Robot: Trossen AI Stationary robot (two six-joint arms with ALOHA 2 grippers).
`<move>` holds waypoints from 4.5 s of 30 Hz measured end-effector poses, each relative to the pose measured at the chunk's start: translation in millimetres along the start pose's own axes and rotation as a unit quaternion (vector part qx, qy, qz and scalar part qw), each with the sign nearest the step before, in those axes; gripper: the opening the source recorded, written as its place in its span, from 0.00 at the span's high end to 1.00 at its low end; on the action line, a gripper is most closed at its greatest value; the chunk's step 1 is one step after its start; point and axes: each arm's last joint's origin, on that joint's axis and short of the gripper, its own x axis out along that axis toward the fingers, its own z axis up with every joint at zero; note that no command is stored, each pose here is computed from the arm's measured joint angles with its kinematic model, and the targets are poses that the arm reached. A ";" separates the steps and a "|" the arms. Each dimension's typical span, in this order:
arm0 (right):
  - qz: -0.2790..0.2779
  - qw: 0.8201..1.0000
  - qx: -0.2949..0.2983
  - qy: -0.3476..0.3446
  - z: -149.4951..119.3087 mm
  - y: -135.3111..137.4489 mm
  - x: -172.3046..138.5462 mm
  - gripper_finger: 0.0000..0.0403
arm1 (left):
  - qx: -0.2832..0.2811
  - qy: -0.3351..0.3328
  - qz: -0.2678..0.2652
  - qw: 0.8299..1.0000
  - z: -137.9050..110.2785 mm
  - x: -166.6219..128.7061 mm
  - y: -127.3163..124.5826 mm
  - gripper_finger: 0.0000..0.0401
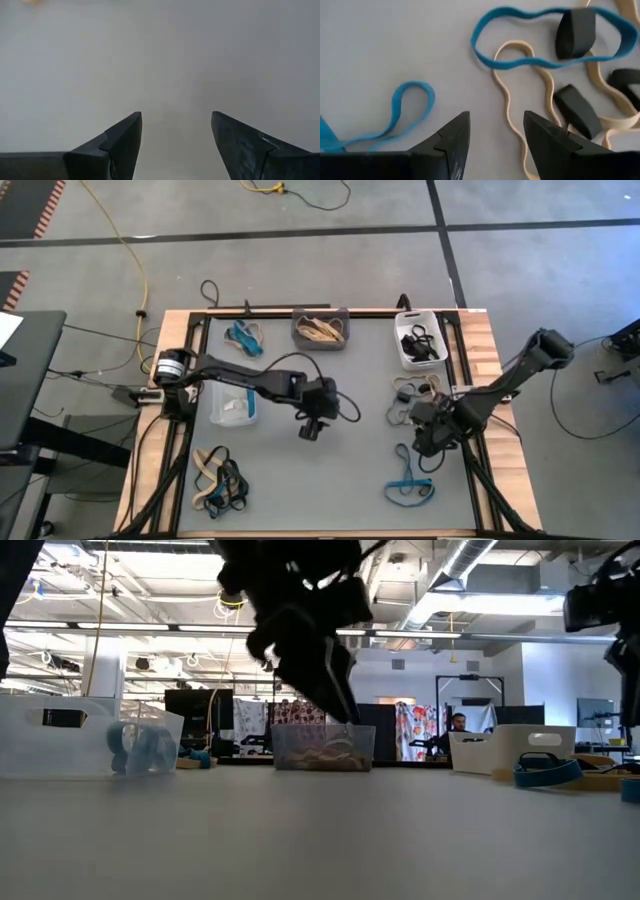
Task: Sort rubber bands into baskets
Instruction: Put the brown rubber band into the black bin, then put the blue rubber band into the transparent bin
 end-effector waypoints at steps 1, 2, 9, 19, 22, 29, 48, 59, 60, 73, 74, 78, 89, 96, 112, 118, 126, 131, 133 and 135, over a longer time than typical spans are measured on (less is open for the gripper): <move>-0.007 1.000 0.001 0.004 -1.3 1.1 1.6 0.47 | -0.004 -0.008 0.001 1.000 -3.3 3.7 -2.0 0.42; -0.014 1.000 0.002 0.007 -2.5 1.8 4.3 0.47 | -0.008 -0.017 0.003 1.000 -5.9 6.9 -3.2 0.42; -0.064 0.997 0.010 0.037 -14.1 -2.3 30.9 0.47 | -0.026 -0.063 -0.005 0.998 -19.1 20.1 -12.2 0.42; -0.016 0.999 0.033 0.037 -15.6 -7.3 54.7 0.52 | -0.022 -0.084 -0.011 0.996 -20.1 23.8 -24.1 0.42; -0.020 0.998 0.042 0.042 -15.8 -11.2 58.1 0.59 | -0.019 -0.088 -0.012 0.996 -18.9 23.8 -26.2 0.42; -0.010 0.997 0.046 0.055 -13.2 -14.5 60.7 0.88 | -0.013 -0.088 -0.018 0.996 -17.4 24.0 -33.0 0.42; 0.053 0.982 -0.036 -0.178 61.5 12.5 -68.2 0.95 | 0.005 -0.134 -0.007 0.991 -4.8 22.3 -50.7 0.42; 0.020 0.955 -0.071 -0.287 115.2 -3.7 -96.5 0.95 | -0.002 -0.145 -0.008 0.989 -16.5 27.8 -57.6 0.42; 0.016 0.953 -0.072 -0.294 120.4 -6.9 -96.0 0.95 | -0.006 -0.146 -0.007 0.989 -20.0 29.1 -58.1 0.42; 0.026 0.926 -0.078 -0.368 185.5 -50.8 -85.6 0.95 | -0.070 -0.111 0.053 0.990 -59.7 40.5 -60.4 0.42; 0.026 0.924 -0.078 -0.372 190.4 -54.1 -83.3 0.95 | -0.074 -0.110 0.058 0.989 -61.1 40.7 -60.3 0.42; 0.022 0.923 -0.080 -0.375 208.6 -66.6 -69.0 0.95 | -0.084 -0.107 0.066 0.988 -62.9 41.0 -60.1 0.42; 0.022 0.914 -0.059 -0.400 253.4 -108.6 -27.4 0.95 | -0.090 -0.119 0.067 0.987 -60.8 40.5 -59.7 0.42; 0.033 0.899 -0.043 -0.434 277.1 -133.3 -0.1 0.94 | -0.093 -0.121 0.066 0.986 -60.4 40.4 -59.7 0.42; 0.092 0.913 0.022 -0.397 306.5 -177.3 87.8 0.87 | -0.101 -0.122 0.065 0.985 -60.3 40.4 -59.6 0.42; 0.095 0.928 0.031 -0.358 306.9 -178.7 100.2 0.66 | -0.108 -0.122 0.064 0.985 -60.4 40.4 -59.7 0.42; 0.081 0.940 0.010 -0.332 292.1 -177.9 54.6 0.38 | -0.111 -0.124 0.063 0.984 -60.1 40.4 -59.7 0.42; 0.078 0.953 -0.007 -0.293 268.7 -169.4 13.3 0.36 | -0.112 -0.139 0.063 0.982 -57.4 39.6 -59.2 0.42; 0.085 0.958 -0.022 -0.271 255.9 -160.4 -3.5 0.36 | -0.113 -0.146 0.063 0.981 -56.0 39.2 -59.0 0.42; 0.097 0.965 -0.037 -0.243 241.8 -148.9 -17.3 0.36 | -0.112 -0.156 0.064 0.979 -54.2 38.7 -58.7 0.42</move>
